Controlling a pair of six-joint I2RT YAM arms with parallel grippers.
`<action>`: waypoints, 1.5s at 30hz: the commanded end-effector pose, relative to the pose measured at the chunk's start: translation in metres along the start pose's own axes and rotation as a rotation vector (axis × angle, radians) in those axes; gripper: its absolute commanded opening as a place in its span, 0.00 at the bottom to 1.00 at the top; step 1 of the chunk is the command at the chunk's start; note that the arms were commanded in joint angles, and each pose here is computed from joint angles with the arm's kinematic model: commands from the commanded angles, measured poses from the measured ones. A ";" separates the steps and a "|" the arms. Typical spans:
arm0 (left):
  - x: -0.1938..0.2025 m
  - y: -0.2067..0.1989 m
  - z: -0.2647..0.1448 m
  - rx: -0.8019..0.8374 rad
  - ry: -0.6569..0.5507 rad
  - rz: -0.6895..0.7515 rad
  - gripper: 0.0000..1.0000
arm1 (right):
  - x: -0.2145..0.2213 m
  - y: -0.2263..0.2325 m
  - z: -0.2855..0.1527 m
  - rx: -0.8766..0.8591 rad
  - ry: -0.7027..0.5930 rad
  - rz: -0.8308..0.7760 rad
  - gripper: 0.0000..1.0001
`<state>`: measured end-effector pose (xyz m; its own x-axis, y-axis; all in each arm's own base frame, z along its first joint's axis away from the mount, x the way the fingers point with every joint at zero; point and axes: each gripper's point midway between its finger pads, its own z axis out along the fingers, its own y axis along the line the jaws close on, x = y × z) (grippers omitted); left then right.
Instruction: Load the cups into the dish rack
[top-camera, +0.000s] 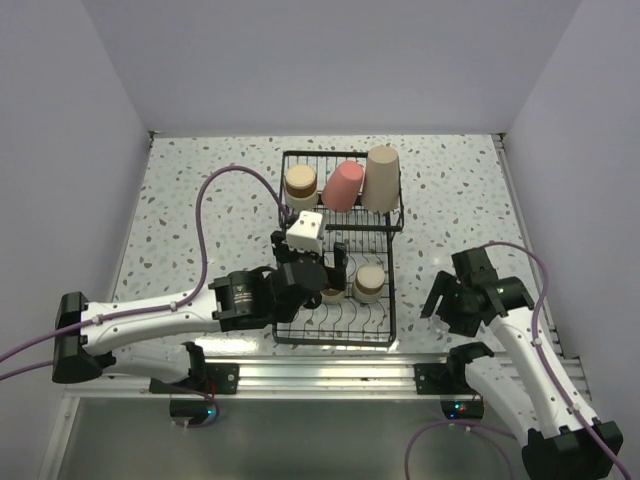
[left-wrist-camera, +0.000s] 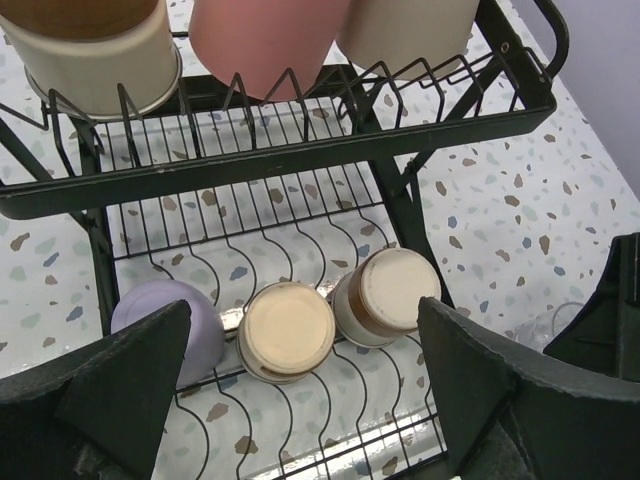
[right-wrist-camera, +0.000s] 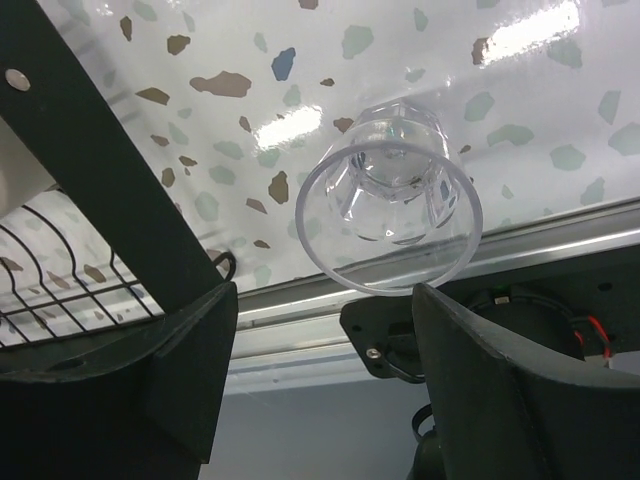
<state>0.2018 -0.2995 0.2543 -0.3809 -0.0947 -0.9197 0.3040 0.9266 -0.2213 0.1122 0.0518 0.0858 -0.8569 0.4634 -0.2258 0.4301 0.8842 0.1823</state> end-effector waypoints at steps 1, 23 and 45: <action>-0.004 0.011 -0.006 -0.034 -0.018 -0.037 0.98 | -0.020 0.023 0.010 -0.080 -0.064 0.030 0.73; 0.000 0.002 0.001 -0.026 -0.016 -0.032 0.98 | -0.038 0.029 0.017 -0.041 -0.083 0.039 0.70; 0.005 0.014 -0.008 -0.045 0.006 -0.063 0.97 | -0.032 0.025 0.044 0.053 -0.037 0.003 0.17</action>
<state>0.1977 -0.2928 0.2391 -0.4154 -0.0888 -0.9053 0.2735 0.9370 -0.2174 0.1554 0.0623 0.0541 -0.8592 0.4602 -0.2237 0.4422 0.8877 0.1280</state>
